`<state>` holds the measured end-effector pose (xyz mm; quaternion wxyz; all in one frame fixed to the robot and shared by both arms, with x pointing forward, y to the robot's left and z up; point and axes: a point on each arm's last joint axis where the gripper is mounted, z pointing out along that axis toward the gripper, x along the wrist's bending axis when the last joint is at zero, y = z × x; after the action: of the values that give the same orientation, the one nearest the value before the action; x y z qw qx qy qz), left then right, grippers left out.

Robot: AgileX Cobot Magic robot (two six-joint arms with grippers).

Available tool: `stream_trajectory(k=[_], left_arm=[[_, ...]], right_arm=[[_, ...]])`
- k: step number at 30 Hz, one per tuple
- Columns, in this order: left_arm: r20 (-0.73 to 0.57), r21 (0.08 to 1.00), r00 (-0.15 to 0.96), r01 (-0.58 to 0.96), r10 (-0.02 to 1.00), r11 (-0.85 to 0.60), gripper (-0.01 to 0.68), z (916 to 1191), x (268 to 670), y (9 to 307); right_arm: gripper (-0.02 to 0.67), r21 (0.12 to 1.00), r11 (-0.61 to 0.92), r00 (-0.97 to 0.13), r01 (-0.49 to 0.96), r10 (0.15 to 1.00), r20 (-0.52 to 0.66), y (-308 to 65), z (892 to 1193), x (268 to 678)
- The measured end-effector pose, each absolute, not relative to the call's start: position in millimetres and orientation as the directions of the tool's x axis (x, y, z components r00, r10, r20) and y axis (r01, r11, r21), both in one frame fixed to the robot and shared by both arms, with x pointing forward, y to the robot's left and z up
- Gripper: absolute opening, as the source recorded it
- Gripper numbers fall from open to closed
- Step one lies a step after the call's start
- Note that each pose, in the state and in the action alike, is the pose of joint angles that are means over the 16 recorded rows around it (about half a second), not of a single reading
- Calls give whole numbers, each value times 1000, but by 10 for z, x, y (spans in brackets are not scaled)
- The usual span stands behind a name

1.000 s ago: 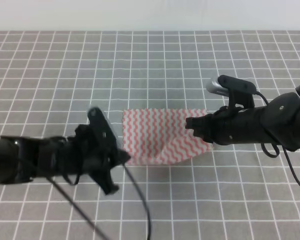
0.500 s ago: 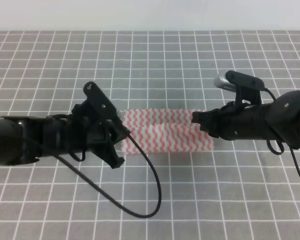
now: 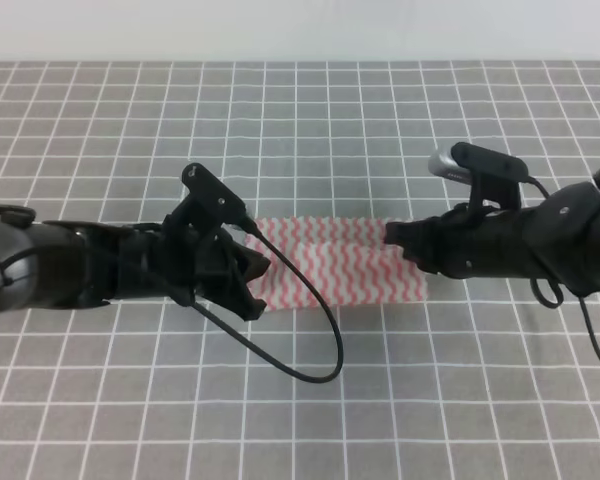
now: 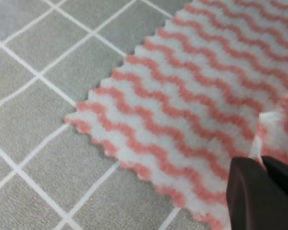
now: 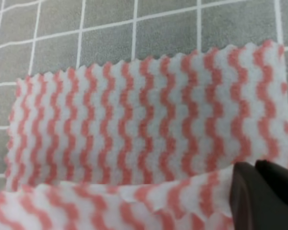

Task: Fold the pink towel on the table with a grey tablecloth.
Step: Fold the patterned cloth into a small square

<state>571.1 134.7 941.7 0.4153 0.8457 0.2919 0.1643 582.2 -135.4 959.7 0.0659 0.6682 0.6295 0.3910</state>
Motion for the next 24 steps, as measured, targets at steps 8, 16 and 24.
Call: stream_trajectory(k=[8, 16, 24], left_arm=[[30, 794, 766, 371, 642, -481, -2, 9363, 5785, 1328], [45, 790, 759, 371, 649, -489, -2, 9340, 5844, 1323], [58, 790, 751, 368, 658, -490, -2, 9350, 5897, 1317]], right_arm=[[-15, 569, -205, -82, 797, 895, 438, -1363, 9515, 5901], [-15, 564, -216, -72, 797, 893, 444, -1390, 9505, 5969], [-15, 567, -227, -72, 792, 887, 456, -1415, 9552, 6041]])
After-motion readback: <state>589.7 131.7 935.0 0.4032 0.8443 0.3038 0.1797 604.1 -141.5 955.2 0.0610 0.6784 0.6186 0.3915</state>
